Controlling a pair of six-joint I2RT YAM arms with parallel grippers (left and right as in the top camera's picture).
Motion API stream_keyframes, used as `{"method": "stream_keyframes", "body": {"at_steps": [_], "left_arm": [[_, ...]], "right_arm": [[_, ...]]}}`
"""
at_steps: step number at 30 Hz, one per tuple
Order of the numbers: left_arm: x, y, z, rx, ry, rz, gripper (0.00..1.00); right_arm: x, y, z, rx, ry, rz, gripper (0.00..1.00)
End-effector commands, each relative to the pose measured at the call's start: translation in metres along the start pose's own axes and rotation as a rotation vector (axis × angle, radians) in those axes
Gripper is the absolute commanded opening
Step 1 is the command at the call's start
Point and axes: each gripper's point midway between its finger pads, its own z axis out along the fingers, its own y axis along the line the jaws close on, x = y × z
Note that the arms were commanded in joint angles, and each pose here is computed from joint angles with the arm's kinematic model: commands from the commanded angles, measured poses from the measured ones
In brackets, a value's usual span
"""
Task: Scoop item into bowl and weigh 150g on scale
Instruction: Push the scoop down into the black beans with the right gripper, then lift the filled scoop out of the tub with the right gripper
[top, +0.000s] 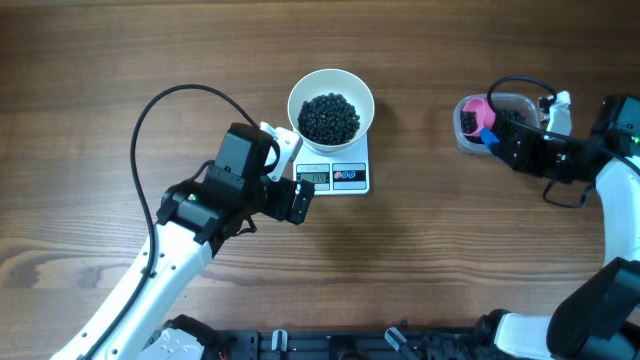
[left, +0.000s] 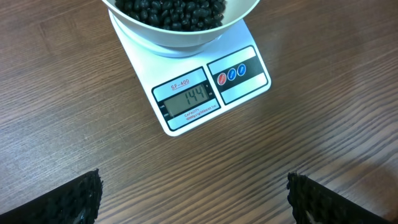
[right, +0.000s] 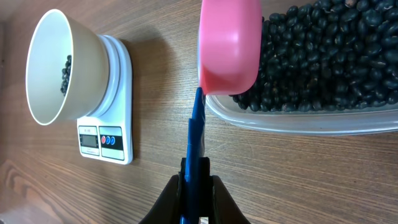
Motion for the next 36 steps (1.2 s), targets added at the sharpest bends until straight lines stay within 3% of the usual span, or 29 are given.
{"method": "stream_keyframes", "body": {"at_steps": [1,9,25,31,36], "left_arm": [[-0.007,-0.001,-0.003,-0.005,-0.017,0.003,1.0],[-0.007,-0.001,-0.003,-0.005,-0.017,0.003,1.0],[-0.007,-0.001,-0.003,-0.005,-0.017,0.003,1.0],[-0.007,-0.001,-0.003,-0.005,-0.017,0.003,1.0],[-0.007,-0.001,-0.003,-0.005,-0.017,0.003,1.0]], "right_arm": [[0.001,0.005,0.003,-0.051,0.002,0.016,0.04],[-0.001,0.005,0.003,-0.05,-0.003,0.018,0.04],[-0.013,-0.013,-0.018,-0.088,-0.097,0.191,0.04],[-0.021,-0.011,-0.034,-0.185,-0.161,0.239,0.04],[-0.034,0.008,-0.057,-0.388,-0.249,0.251,0.04]]}}
